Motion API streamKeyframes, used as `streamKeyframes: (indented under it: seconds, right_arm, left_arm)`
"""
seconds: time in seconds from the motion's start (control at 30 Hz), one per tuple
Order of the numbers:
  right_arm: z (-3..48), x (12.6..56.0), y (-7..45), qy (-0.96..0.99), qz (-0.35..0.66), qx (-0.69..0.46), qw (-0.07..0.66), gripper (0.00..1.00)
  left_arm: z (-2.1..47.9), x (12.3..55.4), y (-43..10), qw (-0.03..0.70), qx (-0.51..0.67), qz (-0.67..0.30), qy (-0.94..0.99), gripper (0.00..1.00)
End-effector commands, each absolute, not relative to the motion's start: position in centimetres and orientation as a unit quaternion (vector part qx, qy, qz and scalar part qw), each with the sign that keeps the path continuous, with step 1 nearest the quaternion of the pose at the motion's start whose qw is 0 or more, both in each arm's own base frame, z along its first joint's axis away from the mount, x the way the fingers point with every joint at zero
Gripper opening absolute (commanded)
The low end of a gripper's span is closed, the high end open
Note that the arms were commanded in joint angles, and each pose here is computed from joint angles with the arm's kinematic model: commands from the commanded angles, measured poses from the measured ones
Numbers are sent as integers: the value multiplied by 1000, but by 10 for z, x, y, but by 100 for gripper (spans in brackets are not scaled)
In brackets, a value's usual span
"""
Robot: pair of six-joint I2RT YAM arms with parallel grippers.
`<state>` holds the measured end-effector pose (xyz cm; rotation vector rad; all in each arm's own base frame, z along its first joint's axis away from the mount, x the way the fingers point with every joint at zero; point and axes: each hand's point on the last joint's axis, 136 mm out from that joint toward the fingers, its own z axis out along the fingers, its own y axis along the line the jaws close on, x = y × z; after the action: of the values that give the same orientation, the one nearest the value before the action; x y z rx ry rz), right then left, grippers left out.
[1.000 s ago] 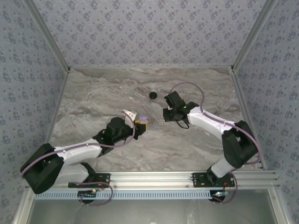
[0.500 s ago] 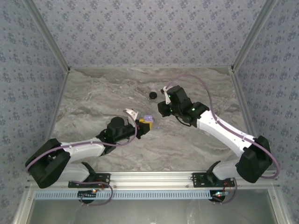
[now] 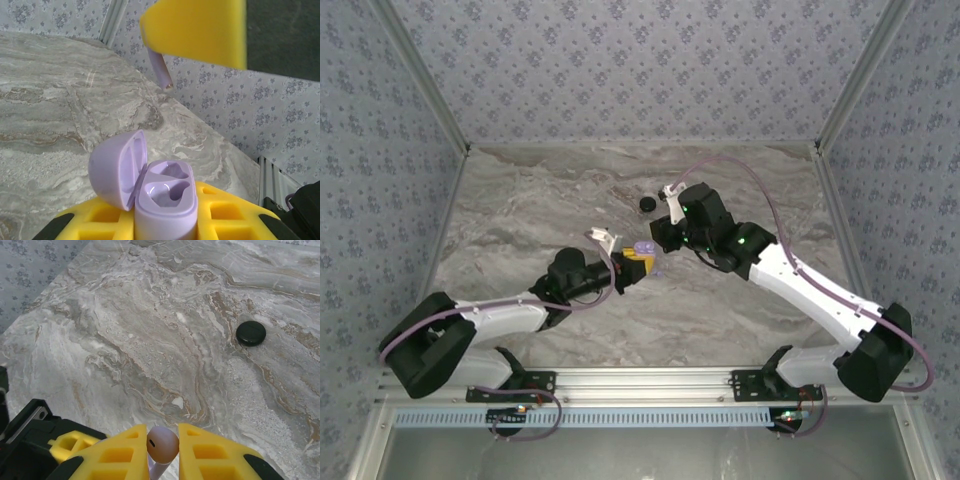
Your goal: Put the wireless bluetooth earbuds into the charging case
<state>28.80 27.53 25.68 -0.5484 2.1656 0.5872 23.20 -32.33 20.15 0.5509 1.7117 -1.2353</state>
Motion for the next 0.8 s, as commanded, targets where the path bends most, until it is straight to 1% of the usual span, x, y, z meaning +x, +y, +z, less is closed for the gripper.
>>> streamKeyframes:
  seconds: [0.0, 0.77]
  right_arm:
    - [283, 281, 278, 838, 249, -231, 427, 18]
    - [278, 275, 284, 836, 259, -236, 421, 18]
  left_arm:
    - [230, 235, -333, 476, 224, -525, 669, 23]
    - [247, 238, -341, 470, 222, -540, 662, 24]
